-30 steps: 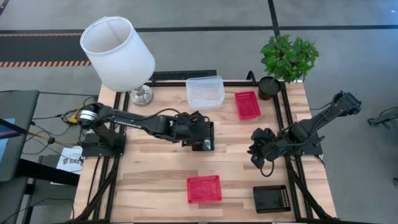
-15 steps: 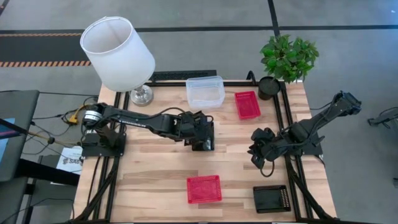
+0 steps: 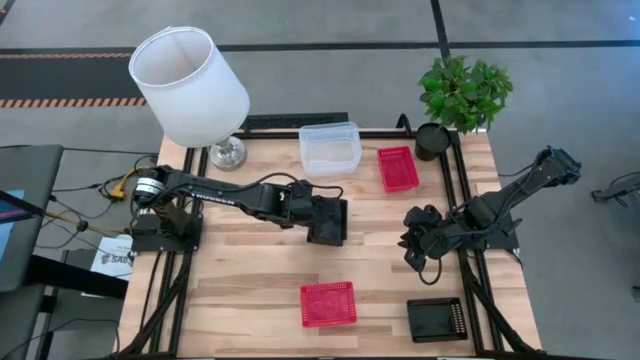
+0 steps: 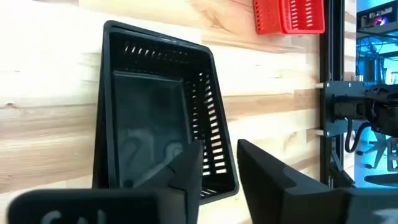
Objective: Stack baskets by color
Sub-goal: Stack the top black bin on the middle black bin
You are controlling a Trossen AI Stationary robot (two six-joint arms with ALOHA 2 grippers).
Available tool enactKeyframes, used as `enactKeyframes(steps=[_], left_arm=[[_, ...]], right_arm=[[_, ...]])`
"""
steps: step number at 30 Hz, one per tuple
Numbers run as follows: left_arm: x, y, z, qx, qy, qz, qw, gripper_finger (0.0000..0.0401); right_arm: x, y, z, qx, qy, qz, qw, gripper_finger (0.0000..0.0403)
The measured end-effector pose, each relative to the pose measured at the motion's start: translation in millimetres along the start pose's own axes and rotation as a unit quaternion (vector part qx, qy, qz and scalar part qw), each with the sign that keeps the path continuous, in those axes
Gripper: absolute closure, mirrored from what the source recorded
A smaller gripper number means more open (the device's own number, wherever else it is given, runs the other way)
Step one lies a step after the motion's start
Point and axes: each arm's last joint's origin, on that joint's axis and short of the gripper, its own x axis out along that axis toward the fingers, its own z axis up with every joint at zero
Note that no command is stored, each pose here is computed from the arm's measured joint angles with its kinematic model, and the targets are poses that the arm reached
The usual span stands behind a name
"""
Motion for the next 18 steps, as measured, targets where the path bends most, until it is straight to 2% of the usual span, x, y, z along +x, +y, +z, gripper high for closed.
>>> enactKeyframes(steps=[3, 7, 9, 12, 14, 15, 18], left_arm=[[0, 0, 0, 0.001, 0.000, 0.000, 1.000, 0.0293], [0, 0, 2, 0.030, -0.011, 0.000, 0.999, 0.0263], [0, -1, 3, 0.064, 0.000, -0.001, 0.998, 0.0249], [1, -5, 4, 0.162, 0.029, -0.029, 0.986, 0.0236], [-6, -12, 4, 0.263, 0.040, -0.052, 0.963, 0.0235], [-12, -18, 2, 0.320, 0.040, -0.071, 0.944, 0.0236], [-32, -31, -5, 0.481, 0.052, -0.125, 0.866, 0.0243]], right_arm=[[0, 0, 0, 0.000, 0.000, 0.000, 1.000, 0.0280], [0, 0, 0, 0.000, 0.002, 0.001, 1.000, 0.0280], [0, 0, 0, 0.000, 0.005, 0.003, 1.000, 0.0280], [0, 0, -1, 0.000, 0.010, 0.006, 1.000, 0.0280], [0, 0, -1, 0.000, 0.012, 0.007, 1.000, 0.0280], [0, 0, -1, 0.000, 0.012, 0.007, 1.000, 0.0280], [0, 0, -1, 0.000, 0.012, 0.008, 1.000, 0.0280]])
